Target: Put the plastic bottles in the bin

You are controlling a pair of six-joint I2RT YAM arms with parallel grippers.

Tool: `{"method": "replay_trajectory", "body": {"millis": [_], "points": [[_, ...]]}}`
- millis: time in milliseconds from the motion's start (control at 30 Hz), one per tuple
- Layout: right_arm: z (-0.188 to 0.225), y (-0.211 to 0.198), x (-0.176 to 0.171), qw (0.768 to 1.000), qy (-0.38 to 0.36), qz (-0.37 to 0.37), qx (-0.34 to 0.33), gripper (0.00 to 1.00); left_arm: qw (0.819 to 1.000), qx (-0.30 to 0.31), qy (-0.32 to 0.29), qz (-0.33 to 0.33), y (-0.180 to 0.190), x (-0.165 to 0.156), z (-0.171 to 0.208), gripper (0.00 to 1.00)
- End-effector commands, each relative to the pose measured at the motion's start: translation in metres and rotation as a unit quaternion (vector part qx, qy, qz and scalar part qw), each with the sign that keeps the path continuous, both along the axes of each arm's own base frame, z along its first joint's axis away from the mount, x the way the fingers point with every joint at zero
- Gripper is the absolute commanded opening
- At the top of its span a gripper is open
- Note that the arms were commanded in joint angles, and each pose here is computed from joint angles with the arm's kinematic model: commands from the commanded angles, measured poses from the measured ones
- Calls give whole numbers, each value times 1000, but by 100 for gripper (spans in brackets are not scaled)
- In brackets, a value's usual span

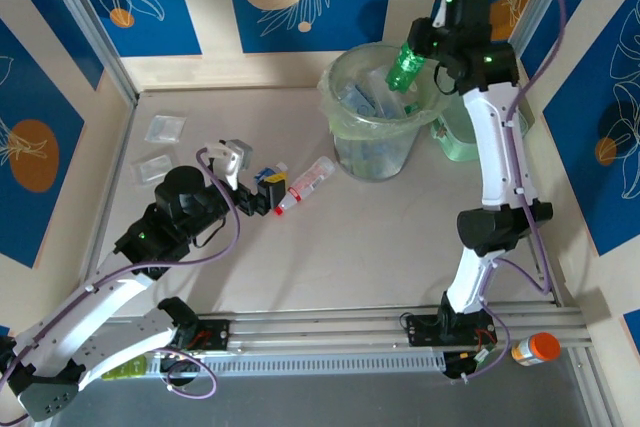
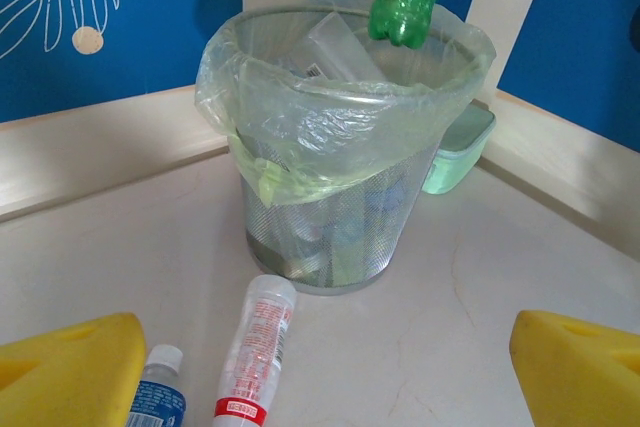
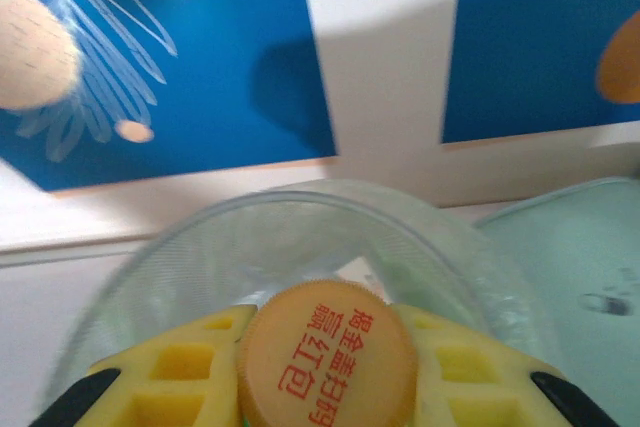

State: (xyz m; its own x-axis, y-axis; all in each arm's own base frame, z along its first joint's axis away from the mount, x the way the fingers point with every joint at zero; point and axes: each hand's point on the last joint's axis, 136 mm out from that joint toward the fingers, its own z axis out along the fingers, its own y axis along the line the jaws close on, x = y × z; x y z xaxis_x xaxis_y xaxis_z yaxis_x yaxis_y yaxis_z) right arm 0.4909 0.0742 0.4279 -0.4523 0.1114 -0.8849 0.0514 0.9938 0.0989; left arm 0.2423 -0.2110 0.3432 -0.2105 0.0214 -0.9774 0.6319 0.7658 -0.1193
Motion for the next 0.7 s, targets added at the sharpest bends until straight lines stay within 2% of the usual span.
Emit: {"method": "replay_trajectory", "body": {"millis": [0, 167, 367, 433, 500, 567, 667], "points": [[-6, -37, 13, 989, 5, -75, -128, 0, 1000, 2, -9, -2, -2, 0, 0, 93], [-22, -32, 36, 983, 14, -74, -169, 0, 1000, 7, -6, -2, -3, 1, -3, 93], [-76, -10, 59, 985, 65, -33, -158, 1, 1000, 11, -4, 0, -4, 3, -6, 94], [-90, -4, 65, 984, 76, -23, -157, 18, 1000, 12, -5, 2, -3, 4, -6, 94], [-97, 1, 71, 985, 78, -15, -150, 46, 1000, 15, -2, 2, -4, 5, -8, 94], [-97, 12, 74, 988, 74, 5, -133, 57, 1000, 15, -1, 2, -5, 6, -9, 94], [-88, 29, 77, 992, 55, 32, -112, 64, 1000, 18, 1, 2, -6, 8, -11, 94]]}}
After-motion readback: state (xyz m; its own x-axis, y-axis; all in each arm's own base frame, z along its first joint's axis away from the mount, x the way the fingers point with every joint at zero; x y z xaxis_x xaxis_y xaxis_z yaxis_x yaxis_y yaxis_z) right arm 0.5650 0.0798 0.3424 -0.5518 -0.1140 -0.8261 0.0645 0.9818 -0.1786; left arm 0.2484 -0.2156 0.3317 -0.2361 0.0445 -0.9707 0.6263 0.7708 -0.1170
